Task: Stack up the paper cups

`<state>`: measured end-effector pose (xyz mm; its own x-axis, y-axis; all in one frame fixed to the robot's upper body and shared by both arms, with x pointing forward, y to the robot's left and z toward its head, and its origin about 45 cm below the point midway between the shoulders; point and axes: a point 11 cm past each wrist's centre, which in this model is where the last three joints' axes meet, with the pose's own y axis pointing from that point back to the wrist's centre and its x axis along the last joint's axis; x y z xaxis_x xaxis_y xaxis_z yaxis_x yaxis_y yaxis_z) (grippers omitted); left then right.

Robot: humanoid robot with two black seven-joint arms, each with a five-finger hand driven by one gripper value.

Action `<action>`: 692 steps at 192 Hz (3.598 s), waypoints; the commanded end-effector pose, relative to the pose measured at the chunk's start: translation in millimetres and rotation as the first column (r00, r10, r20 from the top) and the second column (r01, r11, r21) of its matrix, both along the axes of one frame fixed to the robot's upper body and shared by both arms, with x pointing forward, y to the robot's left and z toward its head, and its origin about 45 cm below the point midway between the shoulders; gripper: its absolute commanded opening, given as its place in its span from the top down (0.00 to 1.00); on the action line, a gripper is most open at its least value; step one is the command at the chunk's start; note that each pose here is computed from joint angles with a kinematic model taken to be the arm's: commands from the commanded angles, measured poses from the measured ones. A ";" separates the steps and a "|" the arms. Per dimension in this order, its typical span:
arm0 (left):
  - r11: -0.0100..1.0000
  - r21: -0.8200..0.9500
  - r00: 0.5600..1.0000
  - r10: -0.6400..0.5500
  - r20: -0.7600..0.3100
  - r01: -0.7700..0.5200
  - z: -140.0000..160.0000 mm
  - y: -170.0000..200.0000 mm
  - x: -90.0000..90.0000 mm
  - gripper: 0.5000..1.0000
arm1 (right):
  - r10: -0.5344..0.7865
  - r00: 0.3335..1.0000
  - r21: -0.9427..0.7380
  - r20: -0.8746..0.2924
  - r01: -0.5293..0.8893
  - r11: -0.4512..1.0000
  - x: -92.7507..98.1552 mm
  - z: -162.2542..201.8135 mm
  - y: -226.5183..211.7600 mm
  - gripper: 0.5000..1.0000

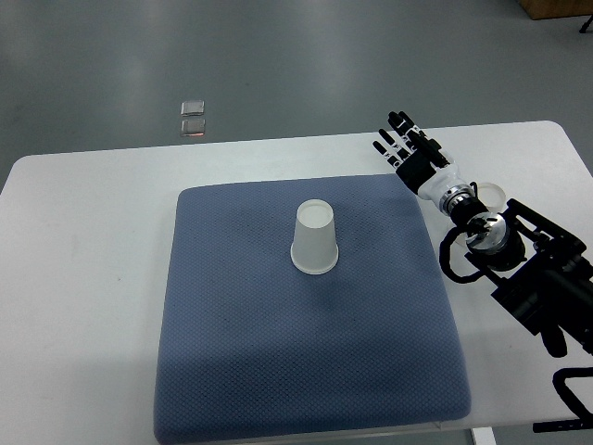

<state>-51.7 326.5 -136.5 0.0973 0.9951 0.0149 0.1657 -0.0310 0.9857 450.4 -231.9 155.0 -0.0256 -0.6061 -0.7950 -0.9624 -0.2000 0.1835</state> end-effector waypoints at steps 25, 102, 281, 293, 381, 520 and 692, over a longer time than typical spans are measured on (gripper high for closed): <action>1.000 0.000 1.000 0.003 -0.001 -0.003 0.0 -0.1 -0.8 0.00 | 0.000 1.000 0.000 0.000 0.000 1.000 0.0 0.0 0.0 0.17; 1.000 -0.003 1.000 0.002 -0.001 -0.002 0.0 -1.1 -0.8 0.00 | 0.027 0.999 -0.037 0.019 -0.026 0.999 4.0 6.9 3.6 0.17; 0.999 -0.038 1.000 -0.013 -0.008 0.012 -0.3 -8.7 -2.0 0.00 | 0.568 0.777 -0.934 -0.272 -0.356 0.040 47.6 128.3 -26.7 0.17; 0.999 -0.040 1.000 -0.016 -0.008 0.015 -0.3 -9.2 -2.1 0.00 | 0.588 0.719 -0.921 -0.370 -0.368 -0.130 43.2 136.7 -26.2 0.17; 0.997 -0.069 1.000 -0.018 -0.008 0.018 -0.7 -18.1 -2.2 0.00 | 0.271 0.427 -0.401 -0.863 -0.249 -0.882 -12.5 243.6 -39.0 0.17; 0.998 -0.058 1.000 -0.009 -0.009 0.008 -0.5 -15.3 -3.4 0.00 | 0.288 0.404 -0.386 -0.868 -0.186 -0.903 -31.4 275.1 -8.4 0.17; 0.998 -0.057 1.000 -0.006 -0.012 0.006 -0.4 -14.8 -5.2 0.00 | 0.209 0.418 -0.324 -0.884 -0.226 -0.919 -3.5 131.5 -50.9 0.17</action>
